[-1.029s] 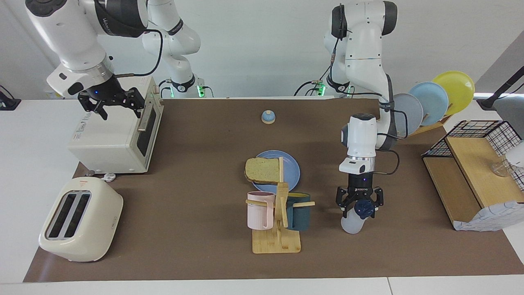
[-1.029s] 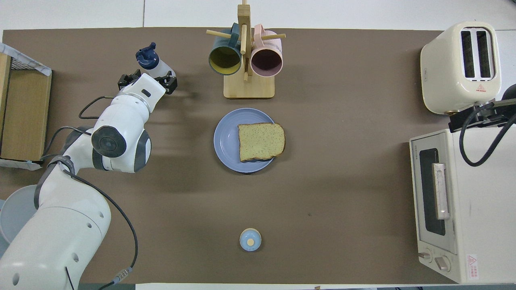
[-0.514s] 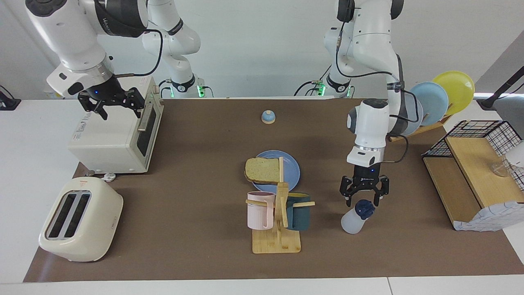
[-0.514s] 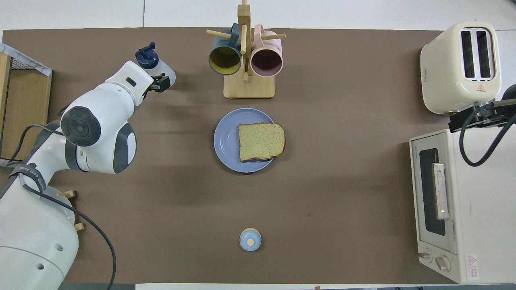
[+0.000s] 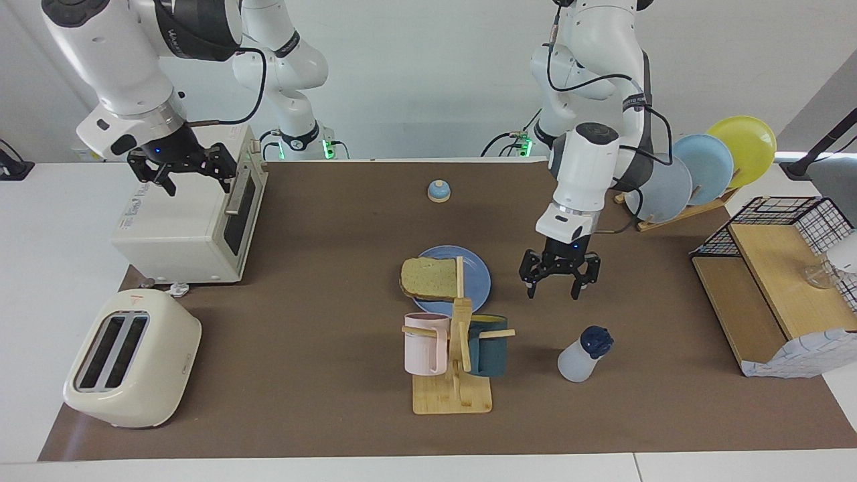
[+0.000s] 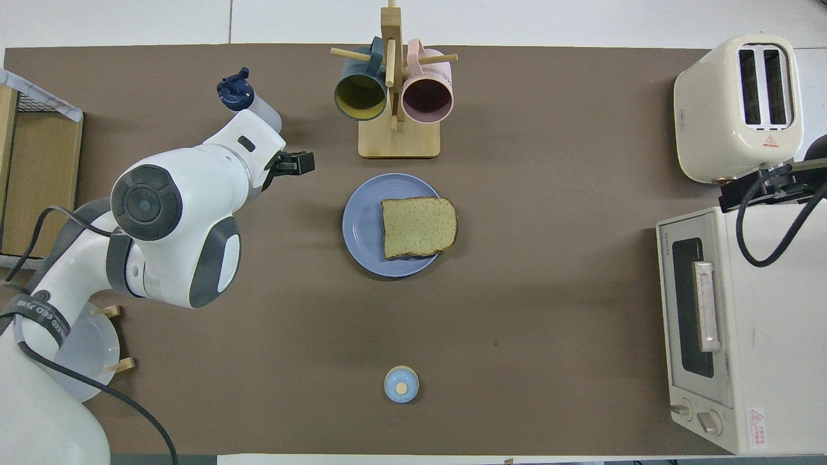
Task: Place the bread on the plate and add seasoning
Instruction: 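Open the left gripper and pull it back from the bottle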
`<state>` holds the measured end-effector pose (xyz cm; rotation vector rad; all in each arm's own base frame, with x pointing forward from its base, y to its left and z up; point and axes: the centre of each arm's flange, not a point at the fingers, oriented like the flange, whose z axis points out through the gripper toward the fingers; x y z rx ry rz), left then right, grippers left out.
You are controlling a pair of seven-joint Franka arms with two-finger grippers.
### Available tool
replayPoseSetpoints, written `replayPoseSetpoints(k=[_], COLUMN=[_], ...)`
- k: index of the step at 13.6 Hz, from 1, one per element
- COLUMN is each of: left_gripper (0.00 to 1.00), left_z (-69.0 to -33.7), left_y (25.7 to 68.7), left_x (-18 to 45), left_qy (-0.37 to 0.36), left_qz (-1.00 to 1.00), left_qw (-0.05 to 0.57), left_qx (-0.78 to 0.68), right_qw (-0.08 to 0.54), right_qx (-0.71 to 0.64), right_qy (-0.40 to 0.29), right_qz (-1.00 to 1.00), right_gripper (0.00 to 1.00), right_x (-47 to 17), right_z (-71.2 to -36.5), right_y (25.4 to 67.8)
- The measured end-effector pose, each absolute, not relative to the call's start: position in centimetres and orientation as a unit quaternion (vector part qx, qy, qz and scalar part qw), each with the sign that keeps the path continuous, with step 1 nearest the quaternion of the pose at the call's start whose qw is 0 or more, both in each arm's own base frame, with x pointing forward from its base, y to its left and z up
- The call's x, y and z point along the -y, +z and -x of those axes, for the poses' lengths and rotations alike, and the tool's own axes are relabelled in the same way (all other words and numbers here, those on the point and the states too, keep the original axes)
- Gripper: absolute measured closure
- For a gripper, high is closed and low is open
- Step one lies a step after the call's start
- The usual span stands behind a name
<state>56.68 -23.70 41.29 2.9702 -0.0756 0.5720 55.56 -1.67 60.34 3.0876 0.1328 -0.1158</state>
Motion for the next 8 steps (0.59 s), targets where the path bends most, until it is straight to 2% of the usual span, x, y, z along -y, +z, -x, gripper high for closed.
replayPoseSetpoints(k=[3, 8], left_gripper=[0.00, 0.00], left_z=[-54.9, -54.3], left_y=[43.7, 52.9], left_x=[25.9, 25.5], left_qy=[0.119, 0.056], left_qz=[-0.991, -0.998], left_qw=[0.047, 0.031], left_qx=[0.026, 0.025], right_qw=[0.024, 0.024], right_qx=[-0.043, -0.043], right_qy=[-0.037, -0.037], right_qz=[-0.998, -0.998], right_gripper=[0.00, 0.00], right_x=[1.7, 1.7], right_z=[-55.6, -55.6], right_y=[60.3, 60.3])
